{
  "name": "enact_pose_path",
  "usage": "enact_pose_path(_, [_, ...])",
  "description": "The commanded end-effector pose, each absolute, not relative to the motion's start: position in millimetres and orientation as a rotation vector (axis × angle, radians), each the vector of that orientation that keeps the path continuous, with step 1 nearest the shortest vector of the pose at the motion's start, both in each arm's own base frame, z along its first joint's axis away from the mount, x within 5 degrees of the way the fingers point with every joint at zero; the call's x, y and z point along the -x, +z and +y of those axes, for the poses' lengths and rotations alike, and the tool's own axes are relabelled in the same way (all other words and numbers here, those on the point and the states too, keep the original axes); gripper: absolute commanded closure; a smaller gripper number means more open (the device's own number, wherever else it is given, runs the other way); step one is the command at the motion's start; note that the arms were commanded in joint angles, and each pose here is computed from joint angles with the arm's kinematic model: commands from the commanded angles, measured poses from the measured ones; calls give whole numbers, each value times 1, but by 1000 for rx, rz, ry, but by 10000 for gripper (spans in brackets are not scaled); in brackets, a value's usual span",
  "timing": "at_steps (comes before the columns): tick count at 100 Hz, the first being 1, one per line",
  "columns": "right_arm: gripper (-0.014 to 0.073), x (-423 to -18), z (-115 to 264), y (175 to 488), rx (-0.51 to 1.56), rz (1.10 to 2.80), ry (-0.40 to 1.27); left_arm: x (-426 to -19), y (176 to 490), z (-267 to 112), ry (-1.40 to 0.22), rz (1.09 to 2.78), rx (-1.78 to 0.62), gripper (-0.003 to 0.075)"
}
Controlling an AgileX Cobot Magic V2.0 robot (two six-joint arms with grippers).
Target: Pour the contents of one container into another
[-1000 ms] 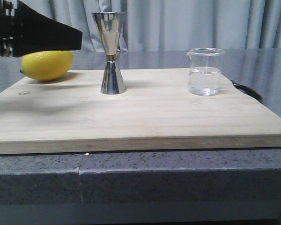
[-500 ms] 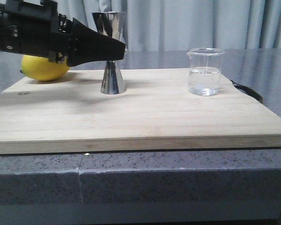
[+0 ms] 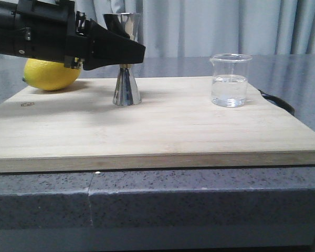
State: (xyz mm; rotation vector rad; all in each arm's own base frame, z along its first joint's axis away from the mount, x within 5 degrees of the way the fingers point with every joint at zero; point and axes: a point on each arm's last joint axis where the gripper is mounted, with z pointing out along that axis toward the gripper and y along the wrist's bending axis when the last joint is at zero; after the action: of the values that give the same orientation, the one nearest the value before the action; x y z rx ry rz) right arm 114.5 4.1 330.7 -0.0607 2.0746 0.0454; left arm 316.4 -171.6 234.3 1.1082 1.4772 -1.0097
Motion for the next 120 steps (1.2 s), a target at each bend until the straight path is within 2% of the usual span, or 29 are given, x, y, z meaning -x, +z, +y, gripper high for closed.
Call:
enact_pose_path(1, [61, -119, 3, 347, 54, 1979, 34, -314, 265, -175, -1077, 1344, -1033, 482])
enact_pose_path(23, [61, -120, 3, 348, 52, 1963, 32, -308, 272, -176, -1157, 1261, -1053, 514])
enact_pose_path(70, [61, -130, 10, 355, 62, 1874, 132, -314, 288, -178, -1208, 1271, -1013, 514])
enact_pose_path(120, [61, -186, 54, 354, 378, 1951, 343, -315, 288, -178, -1197, 1281, -1009, 514])
